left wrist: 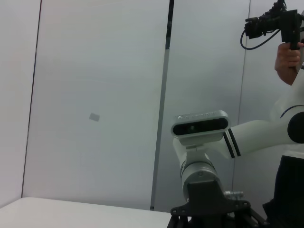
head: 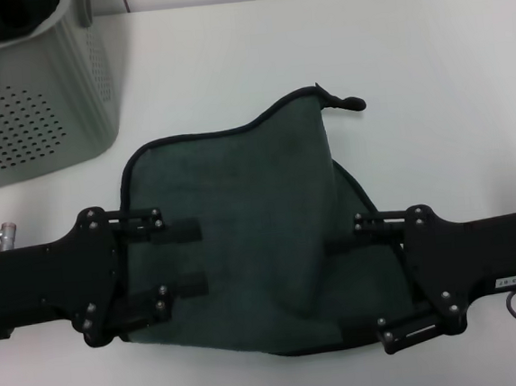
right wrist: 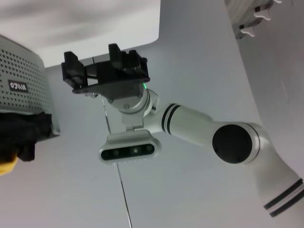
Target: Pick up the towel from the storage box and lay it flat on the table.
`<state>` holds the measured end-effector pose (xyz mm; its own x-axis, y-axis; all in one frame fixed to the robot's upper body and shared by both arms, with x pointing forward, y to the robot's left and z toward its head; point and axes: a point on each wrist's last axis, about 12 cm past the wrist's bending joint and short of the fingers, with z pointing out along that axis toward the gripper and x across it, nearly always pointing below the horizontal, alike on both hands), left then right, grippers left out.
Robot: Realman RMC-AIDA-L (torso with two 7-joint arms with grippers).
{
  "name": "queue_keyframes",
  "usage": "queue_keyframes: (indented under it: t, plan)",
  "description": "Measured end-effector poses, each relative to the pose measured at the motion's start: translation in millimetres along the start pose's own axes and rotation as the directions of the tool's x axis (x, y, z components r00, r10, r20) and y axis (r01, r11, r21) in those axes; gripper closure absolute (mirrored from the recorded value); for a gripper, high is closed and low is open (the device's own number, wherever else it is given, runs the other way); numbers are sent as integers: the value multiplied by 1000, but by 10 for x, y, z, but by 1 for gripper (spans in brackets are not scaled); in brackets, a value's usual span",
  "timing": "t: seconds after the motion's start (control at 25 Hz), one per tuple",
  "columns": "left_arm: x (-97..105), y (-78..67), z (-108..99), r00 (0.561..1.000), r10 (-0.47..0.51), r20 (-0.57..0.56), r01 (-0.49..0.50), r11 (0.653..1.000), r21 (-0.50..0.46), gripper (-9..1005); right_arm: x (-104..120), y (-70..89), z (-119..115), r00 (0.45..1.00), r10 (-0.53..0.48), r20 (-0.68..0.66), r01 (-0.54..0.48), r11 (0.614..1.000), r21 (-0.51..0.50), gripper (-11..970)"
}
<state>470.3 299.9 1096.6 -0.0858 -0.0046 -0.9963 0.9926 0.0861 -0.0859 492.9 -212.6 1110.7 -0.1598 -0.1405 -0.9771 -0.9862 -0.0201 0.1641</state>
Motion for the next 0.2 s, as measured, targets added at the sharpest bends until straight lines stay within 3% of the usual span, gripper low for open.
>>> queue_keyframes:
  t: [0.2]
  plan:
    - [2,-3,-2,1000,-2,0,2,1000,0,526,-1,1,-4,1000,-3,10,3,1000,1,100]
